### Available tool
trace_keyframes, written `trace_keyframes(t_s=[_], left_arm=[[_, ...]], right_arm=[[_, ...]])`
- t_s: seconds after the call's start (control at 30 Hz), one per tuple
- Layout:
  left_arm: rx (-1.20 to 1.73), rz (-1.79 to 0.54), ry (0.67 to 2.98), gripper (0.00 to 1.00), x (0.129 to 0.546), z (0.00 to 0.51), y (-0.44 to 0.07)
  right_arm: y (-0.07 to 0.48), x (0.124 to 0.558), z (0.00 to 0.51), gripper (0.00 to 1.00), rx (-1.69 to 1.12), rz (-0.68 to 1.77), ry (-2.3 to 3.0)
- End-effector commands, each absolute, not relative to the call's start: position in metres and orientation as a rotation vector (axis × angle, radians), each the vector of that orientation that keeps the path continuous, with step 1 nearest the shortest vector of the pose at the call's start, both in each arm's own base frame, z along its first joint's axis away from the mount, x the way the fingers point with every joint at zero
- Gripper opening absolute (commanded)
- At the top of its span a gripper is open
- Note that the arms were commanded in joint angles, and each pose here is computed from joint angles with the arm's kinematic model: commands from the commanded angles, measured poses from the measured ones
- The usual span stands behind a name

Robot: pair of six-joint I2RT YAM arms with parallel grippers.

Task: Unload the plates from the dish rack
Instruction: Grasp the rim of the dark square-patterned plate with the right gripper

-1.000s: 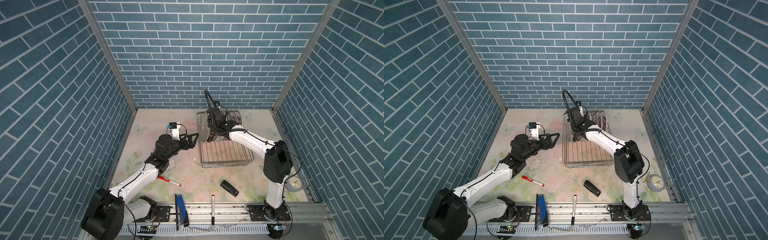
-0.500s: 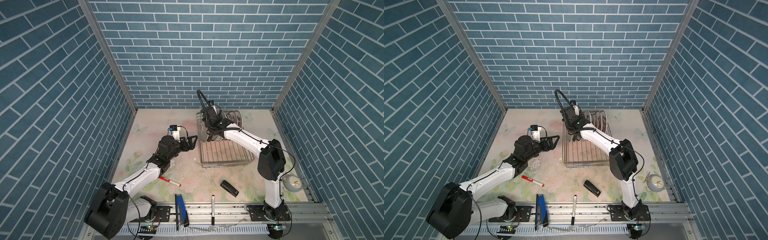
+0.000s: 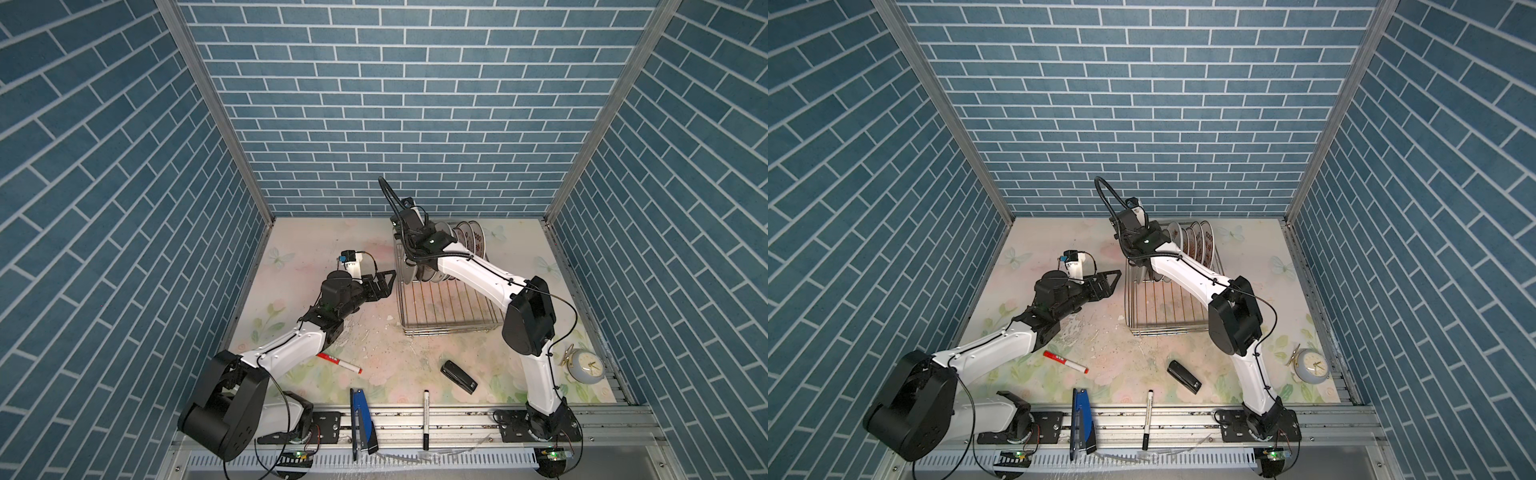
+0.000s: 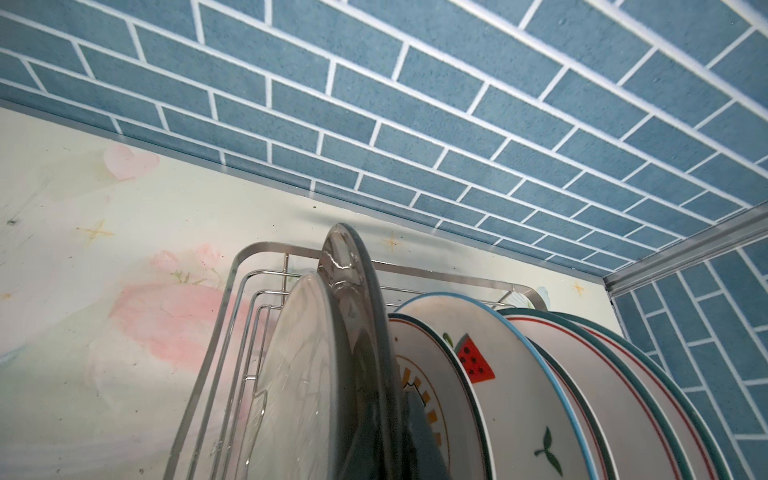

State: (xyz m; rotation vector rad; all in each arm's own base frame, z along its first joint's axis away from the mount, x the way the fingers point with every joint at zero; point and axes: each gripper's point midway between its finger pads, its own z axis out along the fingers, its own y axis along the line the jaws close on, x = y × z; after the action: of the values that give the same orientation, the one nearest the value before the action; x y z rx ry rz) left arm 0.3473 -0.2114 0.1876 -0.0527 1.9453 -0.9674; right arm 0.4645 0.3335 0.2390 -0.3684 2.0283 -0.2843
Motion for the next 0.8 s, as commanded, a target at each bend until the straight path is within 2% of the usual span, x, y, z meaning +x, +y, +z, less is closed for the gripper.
trace_keyframes(t_s=[0.0, 0.33, 0.77], left_arm=[[-0.054, -0.985, 1.93, 1.0, 0.346, 0.188, -0.213], [-0.047, -0.988, 1.907, 1.0, 0.341, 0.197, -0.21], [-0.054, -0.987, 1.887, 1.0, 0.334, 0.205, -0.208]], right_arm=[[0.323, 0.467, 0.309, 0.0, -0.299, -0.339, 1.884], [0.308, 0.449, 0.354, 0.0, -0.268, -0.351, 1.794], [0.294, 0.432, 0.382, 0.0, -0.25, -0.281, 1.754]])
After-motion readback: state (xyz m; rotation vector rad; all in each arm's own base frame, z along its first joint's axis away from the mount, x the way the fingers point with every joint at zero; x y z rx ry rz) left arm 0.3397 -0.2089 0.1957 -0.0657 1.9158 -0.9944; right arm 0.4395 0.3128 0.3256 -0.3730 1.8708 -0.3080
